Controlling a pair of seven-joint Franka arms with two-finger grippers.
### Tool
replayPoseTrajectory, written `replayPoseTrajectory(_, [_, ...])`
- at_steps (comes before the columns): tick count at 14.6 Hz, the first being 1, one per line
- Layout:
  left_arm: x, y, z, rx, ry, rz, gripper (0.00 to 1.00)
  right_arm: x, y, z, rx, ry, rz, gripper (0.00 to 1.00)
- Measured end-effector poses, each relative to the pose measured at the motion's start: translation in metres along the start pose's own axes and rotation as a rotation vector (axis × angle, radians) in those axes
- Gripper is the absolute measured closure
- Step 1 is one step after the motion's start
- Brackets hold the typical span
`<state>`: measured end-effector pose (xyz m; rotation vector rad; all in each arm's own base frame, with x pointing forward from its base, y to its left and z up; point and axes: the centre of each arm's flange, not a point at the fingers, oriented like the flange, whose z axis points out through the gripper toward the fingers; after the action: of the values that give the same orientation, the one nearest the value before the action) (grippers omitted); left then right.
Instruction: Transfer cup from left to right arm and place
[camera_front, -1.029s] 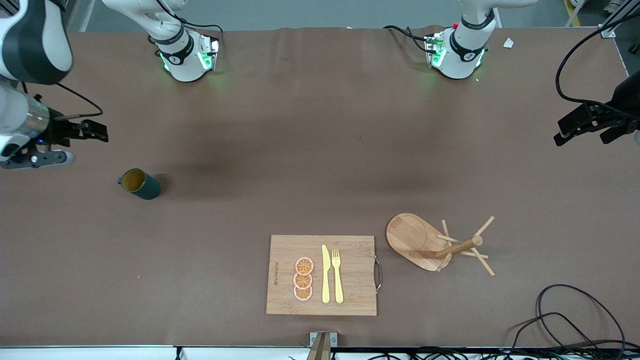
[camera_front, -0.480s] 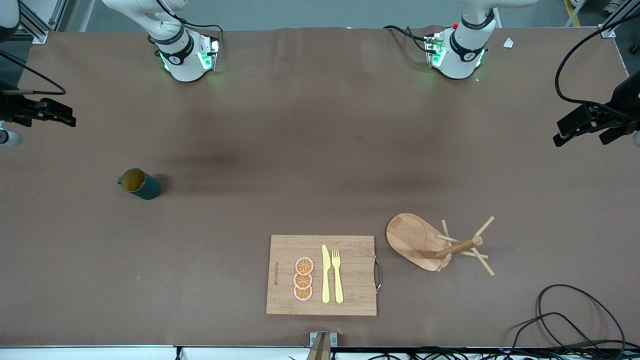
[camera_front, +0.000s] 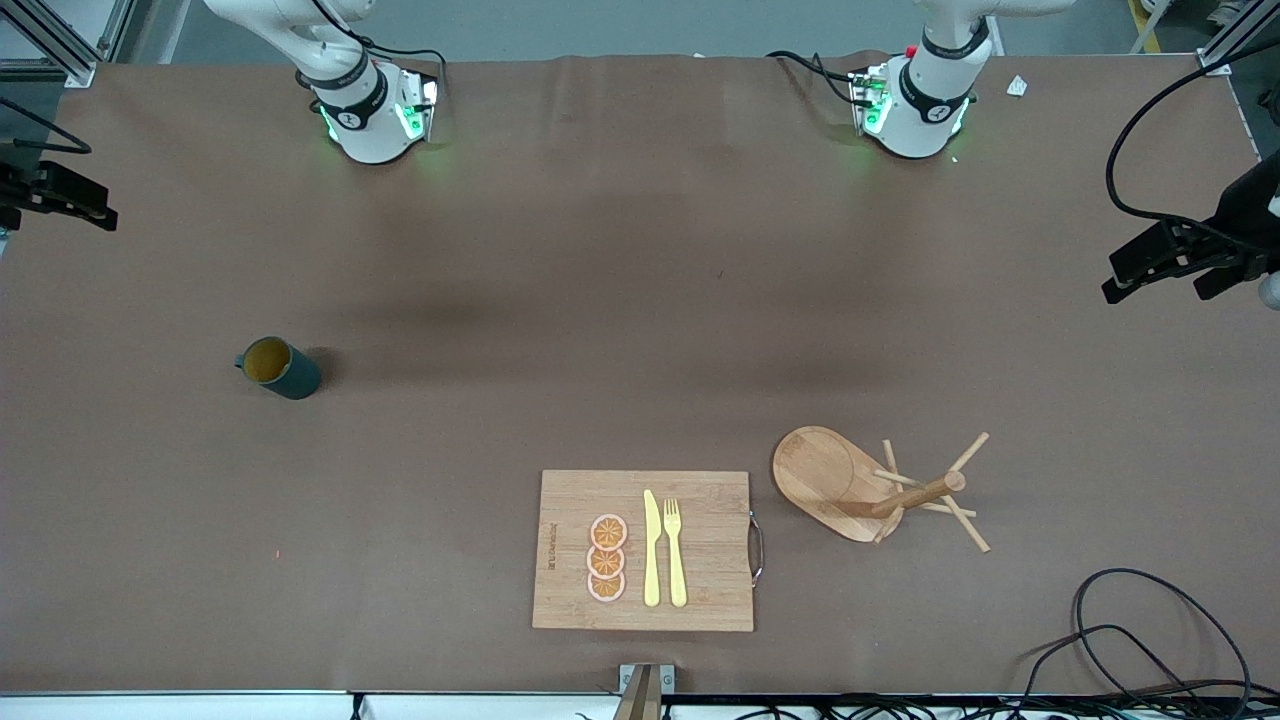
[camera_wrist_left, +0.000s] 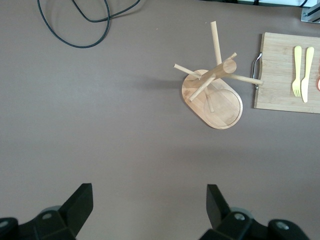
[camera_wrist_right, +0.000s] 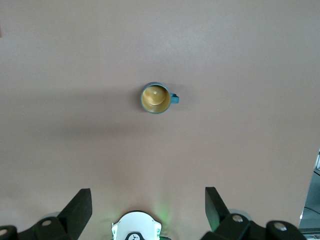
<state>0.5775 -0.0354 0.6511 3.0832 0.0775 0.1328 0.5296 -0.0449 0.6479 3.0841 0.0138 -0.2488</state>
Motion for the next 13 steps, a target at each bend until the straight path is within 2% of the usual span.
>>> replayPoseTrajectory(3, [0.0, 0.001, 0.0, 0.0, 0.001, 0.001, 0.0, 0.004, 0.005, 0.006, 0.045, -0.009, 0.009, 0.0])
replayPoseTrajectory(7, [0.0, 0.002, 0.0, 0.0, 0.001, 0.003, 0.0, 0.005, 0.007, 0.01, 0.053, -0.02, 0.013, 0.0])
replayPoseTrajectory(13, [0.0, 0.003, 0.0, -0.001, 0.001, 0.005, 0.0, -0.014, 0.004, -0.01, 0.055, 0.022, 0.007, 0.0])
